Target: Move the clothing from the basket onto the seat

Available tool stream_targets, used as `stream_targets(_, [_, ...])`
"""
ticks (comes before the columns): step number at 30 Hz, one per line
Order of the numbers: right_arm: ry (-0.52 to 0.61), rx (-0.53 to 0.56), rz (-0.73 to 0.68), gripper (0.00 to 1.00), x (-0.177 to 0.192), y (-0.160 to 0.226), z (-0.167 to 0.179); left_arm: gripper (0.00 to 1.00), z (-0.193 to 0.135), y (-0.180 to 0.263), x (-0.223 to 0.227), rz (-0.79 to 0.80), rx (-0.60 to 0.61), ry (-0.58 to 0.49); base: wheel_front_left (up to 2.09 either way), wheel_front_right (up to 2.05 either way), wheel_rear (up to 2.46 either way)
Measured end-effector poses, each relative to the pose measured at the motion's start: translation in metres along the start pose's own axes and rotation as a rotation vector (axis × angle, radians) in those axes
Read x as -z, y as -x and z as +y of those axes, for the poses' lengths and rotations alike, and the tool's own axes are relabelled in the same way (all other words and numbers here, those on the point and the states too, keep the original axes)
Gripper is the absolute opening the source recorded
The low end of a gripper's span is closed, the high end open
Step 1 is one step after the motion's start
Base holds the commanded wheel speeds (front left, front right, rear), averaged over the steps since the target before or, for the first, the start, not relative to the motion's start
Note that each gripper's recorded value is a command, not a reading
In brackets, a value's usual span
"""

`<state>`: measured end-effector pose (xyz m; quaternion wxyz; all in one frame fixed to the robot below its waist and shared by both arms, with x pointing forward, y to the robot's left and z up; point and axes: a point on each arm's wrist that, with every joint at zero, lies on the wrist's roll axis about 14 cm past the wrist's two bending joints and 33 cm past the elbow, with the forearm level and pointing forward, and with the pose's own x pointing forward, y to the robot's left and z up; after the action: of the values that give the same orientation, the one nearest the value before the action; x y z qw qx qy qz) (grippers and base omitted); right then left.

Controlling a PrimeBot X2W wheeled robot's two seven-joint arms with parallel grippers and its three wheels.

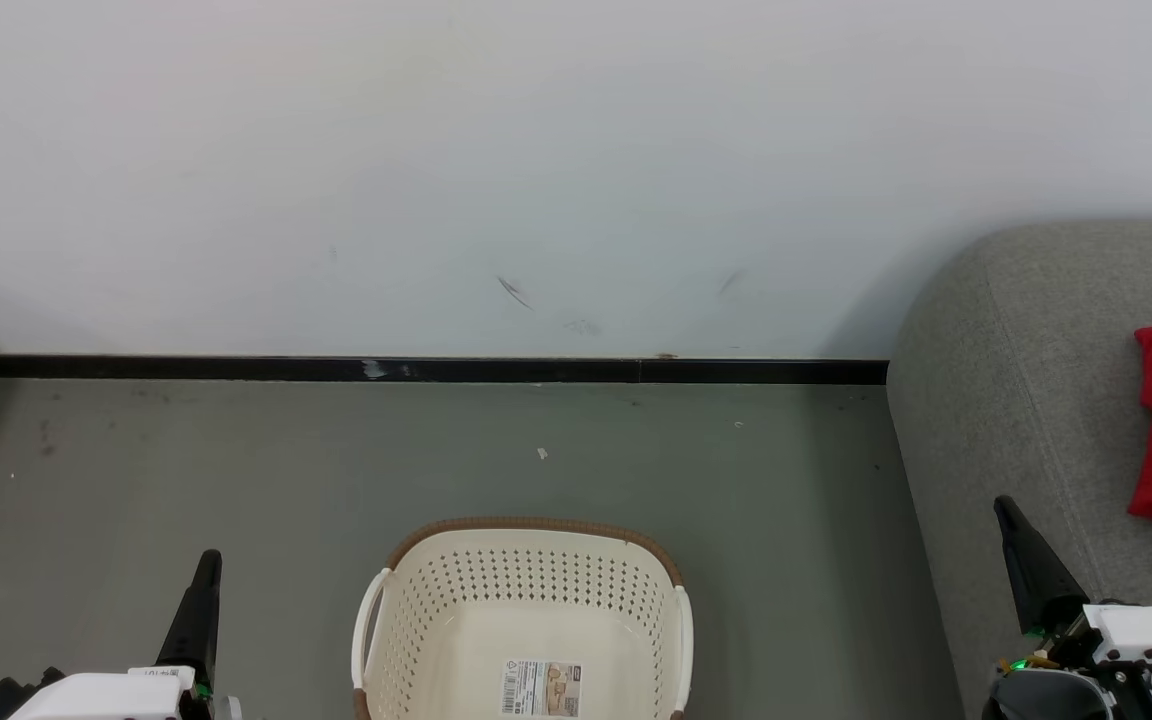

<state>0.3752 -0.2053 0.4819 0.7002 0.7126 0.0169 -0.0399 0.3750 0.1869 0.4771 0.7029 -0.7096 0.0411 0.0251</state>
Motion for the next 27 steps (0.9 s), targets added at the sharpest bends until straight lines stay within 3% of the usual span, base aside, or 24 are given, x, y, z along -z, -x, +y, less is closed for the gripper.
stream_targets(27, [-0.001, 0.000, 0.000, 0.00, 0.0000, 0.0000, -0.0001, 0.00, -0.0001, 0.0000, 0.0000, 0.000, 0.000, 0.000, 0.00, 0.00, 0.00])
